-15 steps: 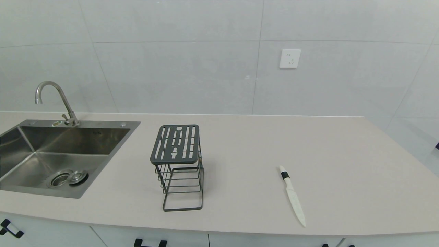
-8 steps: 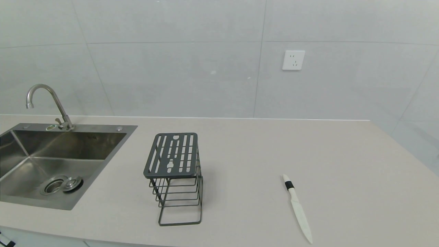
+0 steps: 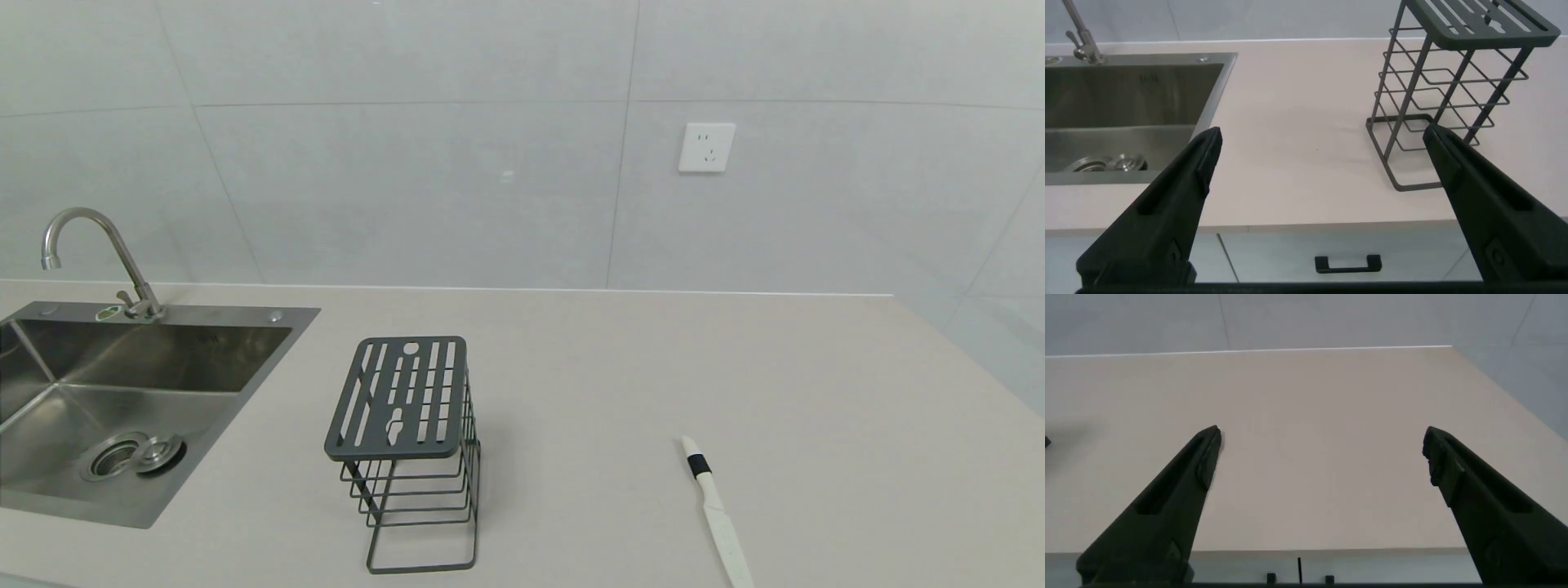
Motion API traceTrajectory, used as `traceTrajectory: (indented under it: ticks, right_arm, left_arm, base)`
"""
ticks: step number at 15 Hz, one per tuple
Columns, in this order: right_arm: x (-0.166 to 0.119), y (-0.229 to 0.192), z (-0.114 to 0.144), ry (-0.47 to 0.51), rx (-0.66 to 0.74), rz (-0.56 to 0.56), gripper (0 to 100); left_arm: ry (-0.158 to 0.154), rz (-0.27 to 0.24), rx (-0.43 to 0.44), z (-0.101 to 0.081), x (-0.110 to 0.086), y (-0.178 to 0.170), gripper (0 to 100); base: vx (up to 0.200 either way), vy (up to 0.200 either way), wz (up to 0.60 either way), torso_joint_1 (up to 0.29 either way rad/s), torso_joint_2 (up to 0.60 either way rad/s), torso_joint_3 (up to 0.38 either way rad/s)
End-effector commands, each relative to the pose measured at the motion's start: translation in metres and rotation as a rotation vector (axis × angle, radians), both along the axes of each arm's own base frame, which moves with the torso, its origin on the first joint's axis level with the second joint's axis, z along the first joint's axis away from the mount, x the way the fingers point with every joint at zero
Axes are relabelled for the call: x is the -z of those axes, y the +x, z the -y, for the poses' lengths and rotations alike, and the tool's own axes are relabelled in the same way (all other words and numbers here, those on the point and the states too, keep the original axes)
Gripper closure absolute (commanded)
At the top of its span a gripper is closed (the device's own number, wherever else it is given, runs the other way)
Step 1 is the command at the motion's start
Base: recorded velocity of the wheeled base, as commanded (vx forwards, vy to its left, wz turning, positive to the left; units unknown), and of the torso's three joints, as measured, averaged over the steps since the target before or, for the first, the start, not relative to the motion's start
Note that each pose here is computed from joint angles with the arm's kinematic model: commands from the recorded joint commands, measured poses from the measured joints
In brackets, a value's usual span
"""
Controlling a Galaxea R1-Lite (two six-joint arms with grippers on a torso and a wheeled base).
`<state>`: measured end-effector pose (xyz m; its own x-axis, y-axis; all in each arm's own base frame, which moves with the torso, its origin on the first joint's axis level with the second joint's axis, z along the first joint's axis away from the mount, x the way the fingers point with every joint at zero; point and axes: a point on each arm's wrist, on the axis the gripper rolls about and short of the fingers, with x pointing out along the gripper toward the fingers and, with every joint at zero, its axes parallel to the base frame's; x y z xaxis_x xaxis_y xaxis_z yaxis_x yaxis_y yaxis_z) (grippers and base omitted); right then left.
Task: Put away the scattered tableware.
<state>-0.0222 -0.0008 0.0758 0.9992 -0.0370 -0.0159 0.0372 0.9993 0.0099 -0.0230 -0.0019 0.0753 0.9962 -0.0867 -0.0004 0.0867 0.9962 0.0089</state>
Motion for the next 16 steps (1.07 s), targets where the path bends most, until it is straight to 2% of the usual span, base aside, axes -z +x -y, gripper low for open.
traceTrajectory:
  ticks: [1,6,7,9,10,11,13,14,16]
  right_arm:
    - [0.000,0.000,0.000,0.000,0.000,0.001,0]
    - [-0.001,0.000,0.000,0.005,0.000,0.008,0]
    - [-0.019,-0.002,0.000,0.029,-0.001,0.170,0]
    - [-0.028,-0.005,0.000,0.017,-0.016,0.214,0]
    - [-0.034,-0.006,-0.003,0.001,-0.131,0.187,0]
    - [-0.043,-0.005,-0.004,0.000,-0.185,0.133,0]
    - [-0.057,0.002,-0.005,0.013,-0.262,0.001,0]
    - [-0.060,0.004,-0.006,0.019,-0.274,-0.028,0]
    - [-0.063,0.024,-0.006,0.039,-0.321,-0.178,0]
  left_arm:
    - [0.000,-0.001,-0.001,0.000,0.000,0.000,0]
    - [0.000,0.000,0.001,0.000,0.000,0.000,0]
    - [0.000,-0.001,-0.001,0.000,0.000,0.000,0]
    - [0.000,-0.001,0.001,0.000,0.000,0.000,0]
    - [0.000,-0.001,-0.001,0.000,0.000,0.000,0]
    - [-0.001,-0.001,-0.001,0.000,0.000,0.000,0]
    - [-0.001,0.000,-0.001,0.000,0.000,0.000,0]
    - [0.000,-0.001,-0.001,0.000,0.000,0.000,0]
    - [0.002,-0.001,-0.001,0.000,0.000,0.000,0]
  base:
    - [0.000,0.000,0.00,0.000,0.00,0.000]
    - [0.000,0.000,0.00,0.000,0.00,0.000]
    - [0.000,0.000,0.00,0.000,0.00,0.000]
    - [0.000,0.000,0.00,0.000,0.00,0.000]
    - [0.000,0.000,0.00,0.000,0.00,0.000]
    - [0.000,0.000,0.00,0.000,0.00,0.000]
    - [0.000,0.000,0.00,0.000,0.00,0.000]
    - [0.000,0.000,0.00,0.000,0.00,0.000]
    - [0.000,0.000,0.00,0.000,0.00,0.000]
